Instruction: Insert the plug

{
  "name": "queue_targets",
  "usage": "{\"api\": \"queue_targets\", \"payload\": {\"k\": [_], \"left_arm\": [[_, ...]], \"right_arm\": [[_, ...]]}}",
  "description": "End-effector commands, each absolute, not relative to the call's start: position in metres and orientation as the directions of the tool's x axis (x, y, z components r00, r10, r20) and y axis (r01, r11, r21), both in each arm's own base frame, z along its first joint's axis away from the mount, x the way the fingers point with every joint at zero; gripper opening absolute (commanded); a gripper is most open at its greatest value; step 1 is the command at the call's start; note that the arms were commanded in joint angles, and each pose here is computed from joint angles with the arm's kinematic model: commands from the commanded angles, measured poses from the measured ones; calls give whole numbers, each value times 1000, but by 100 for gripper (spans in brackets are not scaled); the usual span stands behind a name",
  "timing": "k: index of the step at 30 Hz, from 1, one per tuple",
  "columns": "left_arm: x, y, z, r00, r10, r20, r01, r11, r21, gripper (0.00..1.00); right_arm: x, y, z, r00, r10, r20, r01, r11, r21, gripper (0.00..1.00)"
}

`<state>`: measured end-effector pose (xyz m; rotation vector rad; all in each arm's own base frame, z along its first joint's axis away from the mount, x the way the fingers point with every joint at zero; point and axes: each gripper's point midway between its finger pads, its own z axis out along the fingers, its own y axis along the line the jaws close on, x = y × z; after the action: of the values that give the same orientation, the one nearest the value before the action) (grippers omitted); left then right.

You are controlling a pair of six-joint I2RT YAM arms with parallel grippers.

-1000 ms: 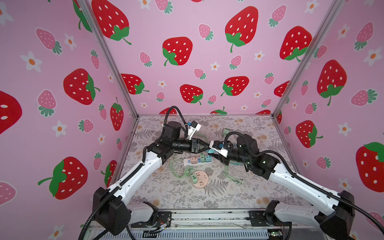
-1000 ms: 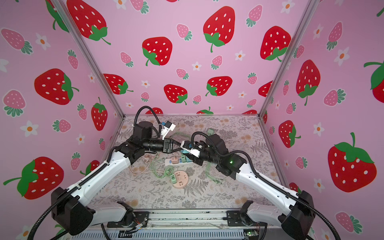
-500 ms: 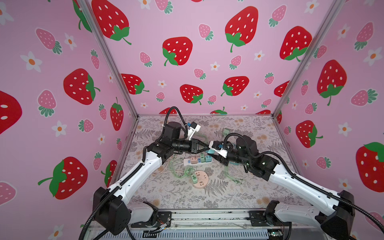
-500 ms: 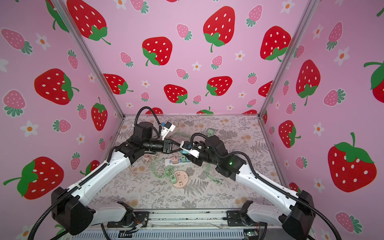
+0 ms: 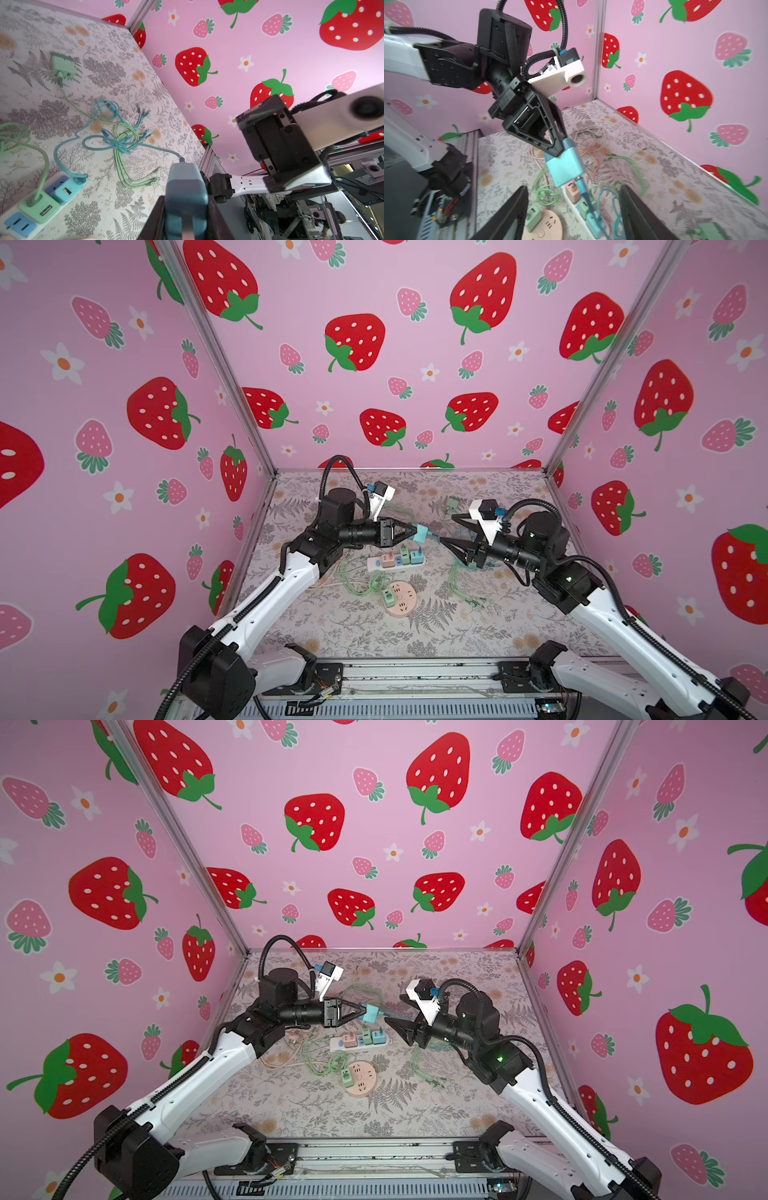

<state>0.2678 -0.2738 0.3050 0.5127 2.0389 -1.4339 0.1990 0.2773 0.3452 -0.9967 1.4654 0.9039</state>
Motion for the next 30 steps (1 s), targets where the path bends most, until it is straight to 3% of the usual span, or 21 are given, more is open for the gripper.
{"api": "queue_targets", "payload": {"k": [1,11,30], "left_arm": [[272,-270,340,-635,-106,-765,711,308,-632,0],[259,-263,363,-529,-204,-824,787,246,-566,0],[222,-255,376,-411,-251,-876,878,149,-455,0]], "right_arm": [[168,287,334,-198,-52,-979,-968,165,187,70],[168,300,324,-345,85,-935,-936,48,349,67],[184,320,365,-417,242,-876,-909,-130,397,64]]}}
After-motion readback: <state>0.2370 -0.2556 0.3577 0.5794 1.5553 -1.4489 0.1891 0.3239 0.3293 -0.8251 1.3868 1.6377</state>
